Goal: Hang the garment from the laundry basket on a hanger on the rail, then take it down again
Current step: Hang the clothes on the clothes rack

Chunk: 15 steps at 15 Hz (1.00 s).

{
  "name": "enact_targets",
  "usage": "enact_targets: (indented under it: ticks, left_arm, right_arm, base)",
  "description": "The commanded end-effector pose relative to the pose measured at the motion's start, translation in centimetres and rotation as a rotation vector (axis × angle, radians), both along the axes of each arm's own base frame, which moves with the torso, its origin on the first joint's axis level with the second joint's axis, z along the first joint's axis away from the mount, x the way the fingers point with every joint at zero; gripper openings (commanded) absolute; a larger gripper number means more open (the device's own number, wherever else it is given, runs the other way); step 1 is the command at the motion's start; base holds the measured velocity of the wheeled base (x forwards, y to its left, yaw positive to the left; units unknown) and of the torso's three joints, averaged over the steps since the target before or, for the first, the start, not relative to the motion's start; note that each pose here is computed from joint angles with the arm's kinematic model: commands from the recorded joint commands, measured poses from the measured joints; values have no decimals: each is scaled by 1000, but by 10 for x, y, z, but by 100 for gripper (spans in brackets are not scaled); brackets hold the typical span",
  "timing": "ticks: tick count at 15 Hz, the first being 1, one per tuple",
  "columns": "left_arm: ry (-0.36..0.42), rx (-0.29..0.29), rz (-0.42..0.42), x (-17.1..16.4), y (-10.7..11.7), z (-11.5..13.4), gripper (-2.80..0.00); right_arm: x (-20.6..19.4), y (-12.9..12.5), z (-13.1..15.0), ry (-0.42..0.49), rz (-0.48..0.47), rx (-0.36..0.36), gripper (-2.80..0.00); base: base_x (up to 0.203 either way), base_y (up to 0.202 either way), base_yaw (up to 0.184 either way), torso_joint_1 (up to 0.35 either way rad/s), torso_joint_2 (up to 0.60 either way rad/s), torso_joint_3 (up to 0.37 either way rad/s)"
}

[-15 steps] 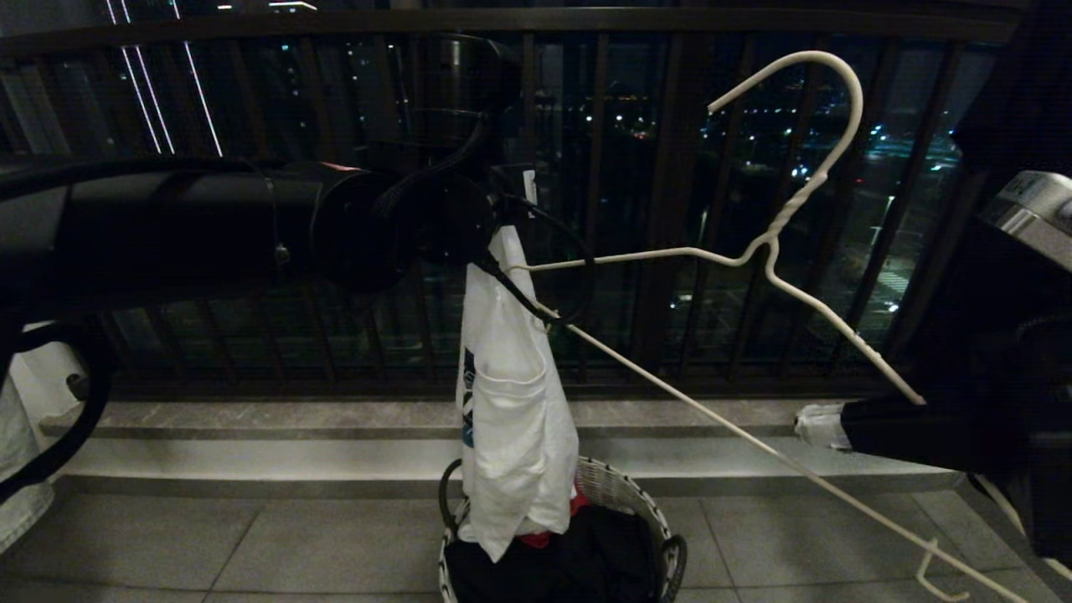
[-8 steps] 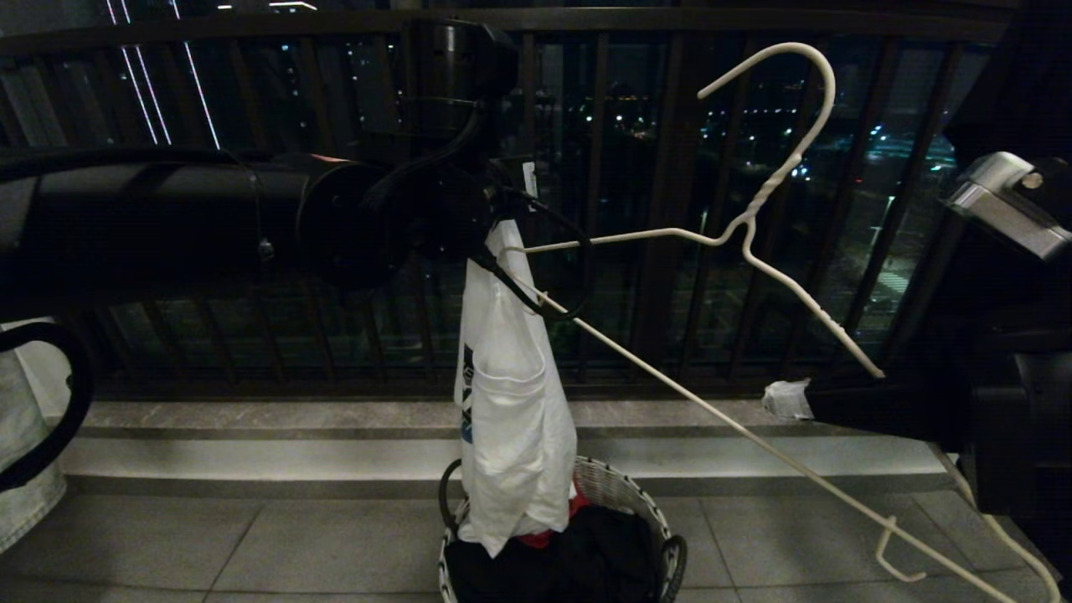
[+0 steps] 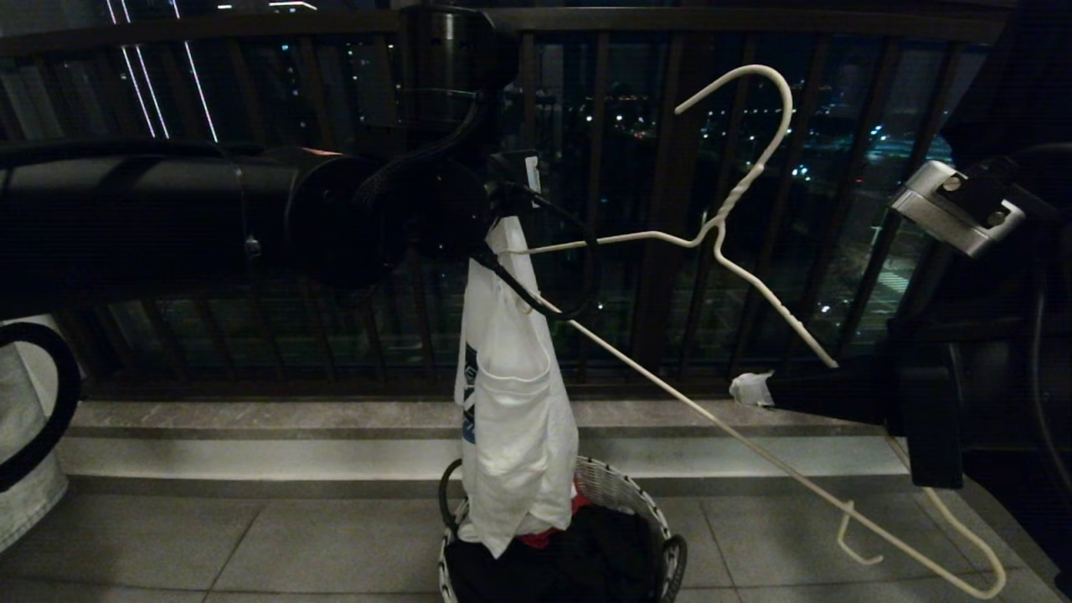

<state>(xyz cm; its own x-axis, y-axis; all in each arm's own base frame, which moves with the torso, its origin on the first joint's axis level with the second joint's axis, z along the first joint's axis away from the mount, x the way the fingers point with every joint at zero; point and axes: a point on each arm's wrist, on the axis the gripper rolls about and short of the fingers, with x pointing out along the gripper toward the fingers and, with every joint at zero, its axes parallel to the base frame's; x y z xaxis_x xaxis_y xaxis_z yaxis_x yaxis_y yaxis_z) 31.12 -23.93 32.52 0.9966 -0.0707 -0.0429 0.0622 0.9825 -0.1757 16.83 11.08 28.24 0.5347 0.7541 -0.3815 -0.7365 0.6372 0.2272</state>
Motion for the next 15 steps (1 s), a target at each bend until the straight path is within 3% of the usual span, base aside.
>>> enact_targets:
  ticks: [1, 4, 7, 12, 15]
  left_arm:
    - [-6, -6, 4, -3, 3, 4, -280]
    - [-5, -7, -17, -12, -1, 5, -280]
    - [-6, -11, -55, -23, -10, 6, -280]
    - [-8, -13, -71, -31, -13, 10, -280]
    - [38, 27, -55, -39, -4, 15, -280]
  right_arm:
    - [3, 1, -1, 4, -18, -9, -280]
    - [6, 3, -3, 6, -21, -8, -280]
    - [8, 5, 3, 9, -48, 82, -280]
    - [10, 3, 5, -9, -91, 79, -280]
    - [10, 3, 6, -19, -119, 69, -280]
  base:
    - [0, 0, 0, 0, 0, 0]
    - [0, 0, 0, 0, 0, 0]
    - [0, 0, 0, 0, 0, 0]
    - [0, 0, 0, 0, 0, 0]
    - [0, 0, 0, 0, 0, 0]
